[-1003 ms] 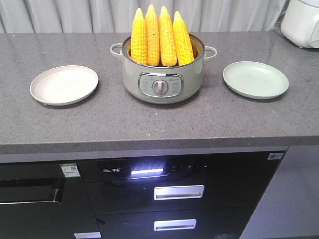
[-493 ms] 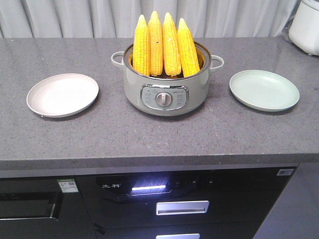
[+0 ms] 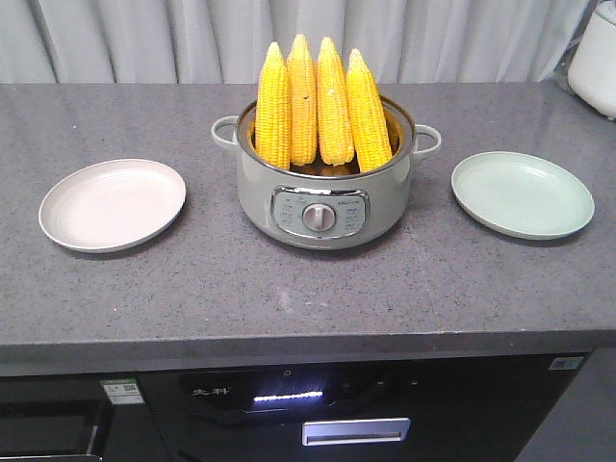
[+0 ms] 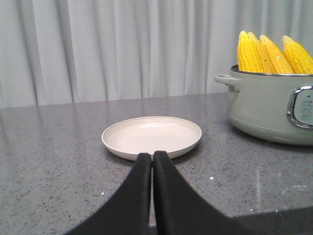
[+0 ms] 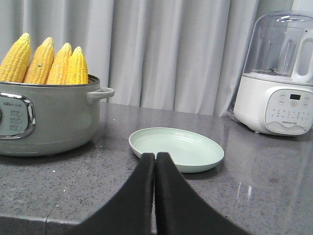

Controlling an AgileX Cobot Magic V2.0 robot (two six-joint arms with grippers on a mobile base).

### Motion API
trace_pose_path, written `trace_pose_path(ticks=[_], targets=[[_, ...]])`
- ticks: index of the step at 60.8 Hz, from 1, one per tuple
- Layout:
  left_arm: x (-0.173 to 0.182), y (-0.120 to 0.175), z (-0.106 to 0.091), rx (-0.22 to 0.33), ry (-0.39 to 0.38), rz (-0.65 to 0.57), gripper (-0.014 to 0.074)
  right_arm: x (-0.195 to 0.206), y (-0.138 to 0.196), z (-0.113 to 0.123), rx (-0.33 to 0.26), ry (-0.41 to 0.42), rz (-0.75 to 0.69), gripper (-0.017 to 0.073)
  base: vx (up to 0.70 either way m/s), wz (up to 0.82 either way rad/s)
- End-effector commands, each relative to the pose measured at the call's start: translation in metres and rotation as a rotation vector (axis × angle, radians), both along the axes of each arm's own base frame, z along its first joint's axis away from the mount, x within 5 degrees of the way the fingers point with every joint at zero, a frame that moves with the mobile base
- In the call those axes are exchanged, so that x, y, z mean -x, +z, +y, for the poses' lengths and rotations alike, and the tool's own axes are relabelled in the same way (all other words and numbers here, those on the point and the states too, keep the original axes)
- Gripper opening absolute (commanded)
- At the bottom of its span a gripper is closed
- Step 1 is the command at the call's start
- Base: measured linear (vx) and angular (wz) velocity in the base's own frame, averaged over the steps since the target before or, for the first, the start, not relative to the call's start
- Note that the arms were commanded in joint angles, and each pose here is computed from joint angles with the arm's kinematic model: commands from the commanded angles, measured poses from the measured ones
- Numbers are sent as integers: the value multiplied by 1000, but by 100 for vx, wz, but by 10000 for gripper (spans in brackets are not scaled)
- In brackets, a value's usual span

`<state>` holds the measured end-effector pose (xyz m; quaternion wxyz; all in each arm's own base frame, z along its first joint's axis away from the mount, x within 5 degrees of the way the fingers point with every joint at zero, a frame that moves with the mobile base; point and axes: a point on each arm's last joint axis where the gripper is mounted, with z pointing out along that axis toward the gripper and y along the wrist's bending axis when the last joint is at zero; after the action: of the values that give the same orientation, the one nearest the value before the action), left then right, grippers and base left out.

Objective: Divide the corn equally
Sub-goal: 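Drive up to the counter edge and stop facing the corn pot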

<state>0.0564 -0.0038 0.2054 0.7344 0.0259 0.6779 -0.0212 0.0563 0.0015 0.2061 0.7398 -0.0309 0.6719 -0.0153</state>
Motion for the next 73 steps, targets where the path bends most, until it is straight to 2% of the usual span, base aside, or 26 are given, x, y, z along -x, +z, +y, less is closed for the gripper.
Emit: trace_pose_path(ticks=[1,73], targets=[[2,6,0,11,-9,-85,-7,1,5,0,11,-1,-79,-4,8,-1],[2,6,0,11,-9,-85,-7,1,5,0,11,-1,-79,-4,6,0]])
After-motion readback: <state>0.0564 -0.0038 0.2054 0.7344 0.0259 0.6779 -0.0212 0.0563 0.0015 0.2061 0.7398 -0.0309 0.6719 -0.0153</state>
